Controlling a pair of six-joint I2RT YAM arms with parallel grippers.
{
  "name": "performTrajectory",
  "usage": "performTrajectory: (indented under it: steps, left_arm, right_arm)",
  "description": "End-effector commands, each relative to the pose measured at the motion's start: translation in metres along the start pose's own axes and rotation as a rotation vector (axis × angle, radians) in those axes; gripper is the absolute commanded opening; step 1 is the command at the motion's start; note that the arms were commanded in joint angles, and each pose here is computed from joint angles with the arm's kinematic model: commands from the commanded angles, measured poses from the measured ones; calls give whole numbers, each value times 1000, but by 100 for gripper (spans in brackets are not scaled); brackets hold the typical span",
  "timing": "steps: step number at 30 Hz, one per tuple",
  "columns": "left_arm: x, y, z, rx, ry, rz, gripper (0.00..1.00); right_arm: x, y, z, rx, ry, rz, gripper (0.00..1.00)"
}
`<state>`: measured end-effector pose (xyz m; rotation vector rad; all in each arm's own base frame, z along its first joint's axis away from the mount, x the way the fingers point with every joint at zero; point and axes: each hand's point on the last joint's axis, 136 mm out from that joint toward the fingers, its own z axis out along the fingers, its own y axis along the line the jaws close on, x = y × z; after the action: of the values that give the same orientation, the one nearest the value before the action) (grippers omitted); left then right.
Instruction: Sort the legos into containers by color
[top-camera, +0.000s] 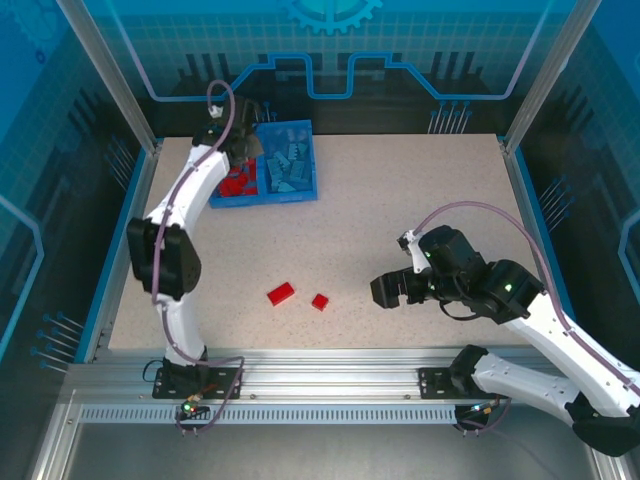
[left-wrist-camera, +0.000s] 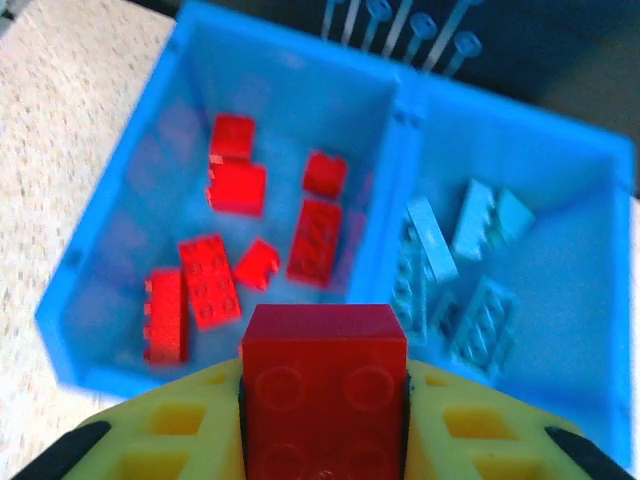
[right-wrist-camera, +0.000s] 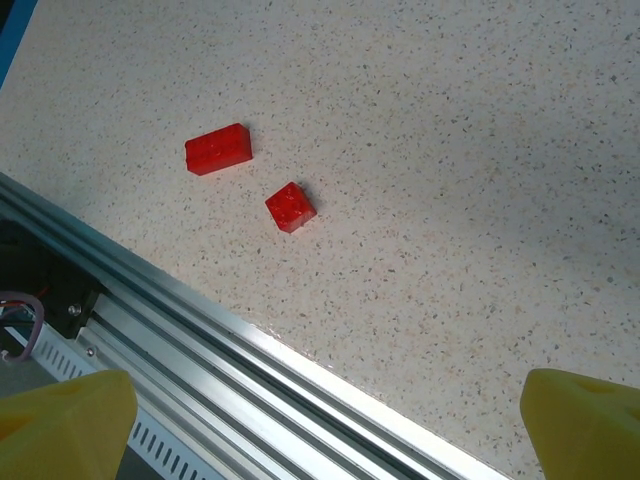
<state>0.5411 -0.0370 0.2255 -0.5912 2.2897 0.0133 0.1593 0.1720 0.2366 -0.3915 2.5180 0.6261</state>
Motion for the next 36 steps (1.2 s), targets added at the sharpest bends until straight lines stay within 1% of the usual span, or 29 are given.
performTrajectory:
  steps: [1, 2, 4, 6, 7, 9, 12, 14, 16, 19, 22, 24, 27, 29, 31, 33, 35, 36]
  left_arm:
    - [-13, 18, 42, -69, 36, 4, 27]
    - [-18, 18, 55, -62, 42, -3, 27]
    - [-26, 10, 75, 2, 56, -6, 27]
    - [-31, 0, 95, 77, 62, -1, 30]
    - [-33, -2, 102, 88, 54, 5, 31]
    - [-36, -3, 116, 103, 33, 14, 36]
    - [-38, -6, 125, 132, 23, 7, 46]
    - [-40, -7, 124, 137, 16, 6, 49]
    - [-45, -8, 115, 144, 8, 1, 51]
    - [-51, -11, 92, 171, 19, -26, 50]
    - [-51, -16, 50, 215, 51, -71, 48]
    - [-41, -17, 21, 227, 68, -79, 47]
    - [-17, -15, -34, 260, 56, -78, 46]
    - [11, -18, -68, 295, 51, -62, 46]
    - [44, -20, -94, 315, 65, -22, 46]
    - [78, -22, -118, 329, 68, 64, 46]
    - [119, -18, -133, 334, 92, 180, 47]
    - [136, -12, -136, 326, 108, 215, 48]
  right_arm:
    - [-7, 4, -15, -5, -36, 8, 100]
    - [-8, 4, -17, -4, -38, 11, 100]
    - [-8, 3, -20, 4, -42, 17, 100]
    - [-8, 1, -23, 10, -47, 29, 100]
    - [-8, 1, -24, 10, -48, 33, 100]
    - [-7, 2, -26, 2, -48, 38, 100]
    - [-6, 3, -27, 2, -39, 43, 100]
    - [-6, 2, -28, 5, -39, 44, 100]
    - [-8, 3, -28, 5, -43, 41, 100]
    - [-12, 5, -27, 2, -49, 34, 100]
    - [-17, 8, -23, 0, -50, 24, 100]
    - [-20, 9, -21, 2, -49, 17, 100]
    - [-25, 11, -15, 0, -51, 4, 100]
    - [-28, 13, -11, -4, -52, -10, 100]
    - [-30, 14, -8, -3, -47, -24, 100]
    - [-32, 14, -6, 1, -39, -37, 100]
    - [-32, 14, -4, 3, -30, -48, 100]
    - [-32, 14, -3, 2, -26, -52, 100]
